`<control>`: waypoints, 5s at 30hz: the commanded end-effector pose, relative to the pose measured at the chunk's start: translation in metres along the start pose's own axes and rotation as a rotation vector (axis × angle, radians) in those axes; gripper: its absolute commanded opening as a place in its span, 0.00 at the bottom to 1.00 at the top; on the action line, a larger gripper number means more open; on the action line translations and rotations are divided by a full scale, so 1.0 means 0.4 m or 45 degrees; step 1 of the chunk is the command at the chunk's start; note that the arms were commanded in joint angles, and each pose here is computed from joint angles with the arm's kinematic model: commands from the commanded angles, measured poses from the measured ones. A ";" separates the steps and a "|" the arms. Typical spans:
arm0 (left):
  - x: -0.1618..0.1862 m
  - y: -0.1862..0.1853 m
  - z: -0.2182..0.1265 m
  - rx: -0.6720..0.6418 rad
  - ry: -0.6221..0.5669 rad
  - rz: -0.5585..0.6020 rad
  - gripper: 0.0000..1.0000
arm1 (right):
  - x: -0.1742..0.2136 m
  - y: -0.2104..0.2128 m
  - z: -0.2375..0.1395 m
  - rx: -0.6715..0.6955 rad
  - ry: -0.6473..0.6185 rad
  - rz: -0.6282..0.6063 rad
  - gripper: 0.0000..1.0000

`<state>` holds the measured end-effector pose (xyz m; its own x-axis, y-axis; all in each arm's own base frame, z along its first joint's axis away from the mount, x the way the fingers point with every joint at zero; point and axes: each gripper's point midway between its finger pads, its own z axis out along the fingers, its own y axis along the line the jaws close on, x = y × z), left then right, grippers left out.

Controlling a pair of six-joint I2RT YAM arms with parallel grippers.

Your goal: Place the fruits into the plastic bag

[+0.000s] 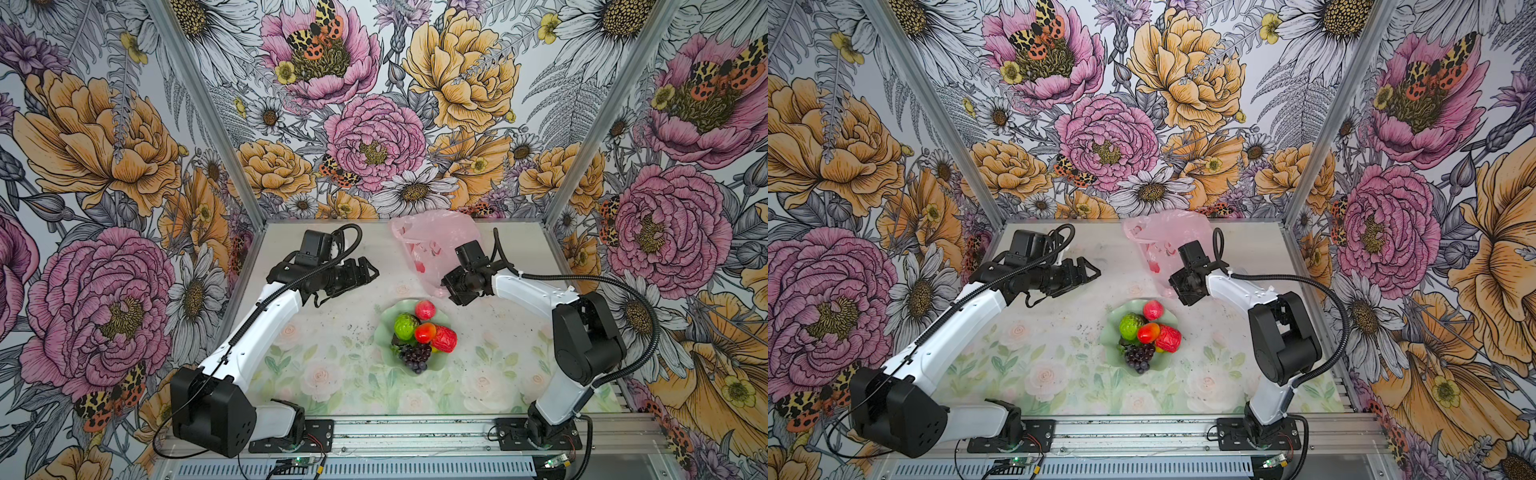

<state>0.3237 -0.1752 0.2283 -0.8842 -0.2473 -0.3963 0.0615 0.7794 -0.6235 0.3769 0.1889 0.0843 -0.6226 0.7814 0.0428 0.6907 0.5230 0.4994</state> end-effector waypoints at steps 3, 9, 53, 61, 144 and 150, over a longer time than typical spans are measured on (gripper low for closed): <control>-0.004 0.012 -0.017 -0.018 -0.025 0.023 0.92 | -0.005 -0.006 0.023 0.010 -0.026 -0.003 0.38; -0.005 0.016 -0.022 -0.020 -0.028 0.024 0.92 | -0.004 -0.007 0.028 0.014 -0.026 -0.012 0.23; -0.085 -0.215 0.202 -0.410 -0.341 1.944 0.99 | -0.069 -0.106 -0.162 0.112 -0.074 -0.391 0.00; -0.042 -0.220 0.309 -0.267 -0.226 2.079 0.99 | -0.075 -0.120 -0.221 0.128 -0.080 -0.456 0.00; -0.035 -0.290 0.028 0.615 -0.173 1.286 0.90 | 0.078 0.324 -0.801 -0.507 -0.252 -1.235 0.00; -0.016 -0.283 0.048 0.618 -0.147 1.306 0.91 | 0.105 0.350 -0.871 -0.622 -0.270 -1.241 0.00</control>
<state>0.3430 -0.2669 0.2845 -0.2656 0.3220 -0.9087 0.9068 0.4035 -0.1221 0.3292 0.1709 0.4372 -0.7333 0.1666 -0.6592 -0.2660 0.8219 0.5037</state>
